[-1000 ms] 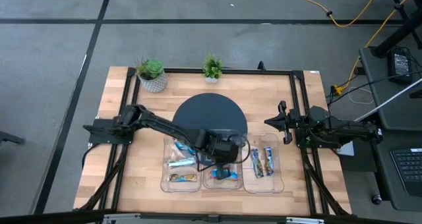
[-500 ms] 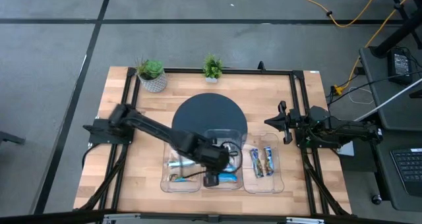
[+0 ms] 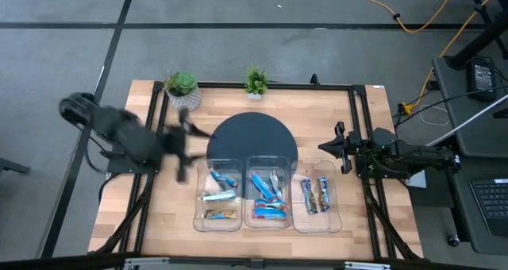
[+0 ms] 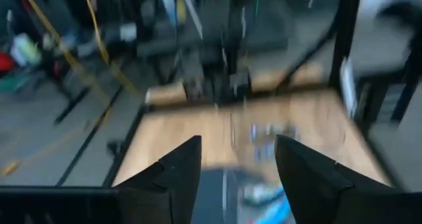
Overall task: Pick and place Granola Bars by type
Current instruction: Return to Home Position
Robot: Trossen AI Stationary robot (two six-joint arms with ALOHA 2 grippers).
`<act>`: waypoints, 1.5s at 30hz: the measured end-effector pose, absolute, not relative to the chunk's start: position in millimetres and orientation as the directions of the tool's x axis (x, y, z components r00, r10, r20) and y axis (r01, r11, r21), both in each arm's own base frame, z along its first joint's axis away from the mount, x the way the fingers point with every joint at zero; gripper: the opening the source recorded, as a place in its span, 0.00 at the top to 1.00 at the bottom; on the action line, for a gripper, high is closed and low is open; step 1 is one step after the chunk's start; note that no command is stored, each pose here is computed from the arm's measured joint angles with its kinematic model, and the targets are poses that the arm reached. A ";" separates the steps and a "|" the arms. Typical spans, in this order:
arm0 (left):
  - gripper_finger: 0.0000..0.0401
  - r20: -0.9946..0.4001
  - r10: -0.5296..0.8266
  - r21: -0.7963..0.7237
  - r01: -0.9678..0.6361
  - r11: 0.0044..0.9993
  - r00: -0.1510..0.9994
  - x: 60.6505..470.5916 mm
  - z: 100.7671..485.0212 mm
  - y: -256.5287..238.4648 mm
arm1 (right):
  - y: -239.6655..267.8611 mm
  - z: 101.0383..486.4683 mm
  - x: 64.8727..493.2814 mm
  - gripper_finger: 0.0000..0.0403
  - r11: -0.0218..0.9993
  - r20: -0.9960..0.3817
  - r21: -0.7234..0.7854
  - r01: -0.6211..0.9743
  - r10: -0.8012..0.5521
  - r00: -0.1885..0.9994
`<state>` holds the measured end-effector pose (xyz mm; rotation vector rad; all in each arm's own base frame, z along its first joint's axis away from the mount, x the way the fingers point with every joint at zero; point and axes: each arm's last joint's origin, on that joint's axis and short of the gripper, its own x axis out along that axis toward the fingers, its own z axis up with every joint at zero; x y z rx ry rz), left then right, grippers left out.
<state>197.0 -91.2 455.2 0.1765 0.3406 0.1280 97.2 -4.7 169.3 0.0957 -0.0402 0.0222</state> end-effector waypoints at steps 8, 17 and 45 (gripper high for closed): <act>0.61 0.192 0.066 -0.009 -0.066 0.998 0.979 110.1 404.2 -20.5 | -4.7 169.3 97.2 0.98 0.995 0.041 0.095 -0.024 0.020 0.999; 0.65 0.266 0.219 -0.212 -0.165 0.963 0.939 58.0 284.4 -0.2 | -4.7 169.3 97.2 0.98 0.995 0.041 0.094 -0.024 0.021 0.999; 0.68 -0.025 0.112 -0.305 -0.114 0.945 0.993 92.7 178.0 5.2 | -5.5 167.9 98.2 0.98 0.995 0.021 0.095 0.003 -0.005 1.000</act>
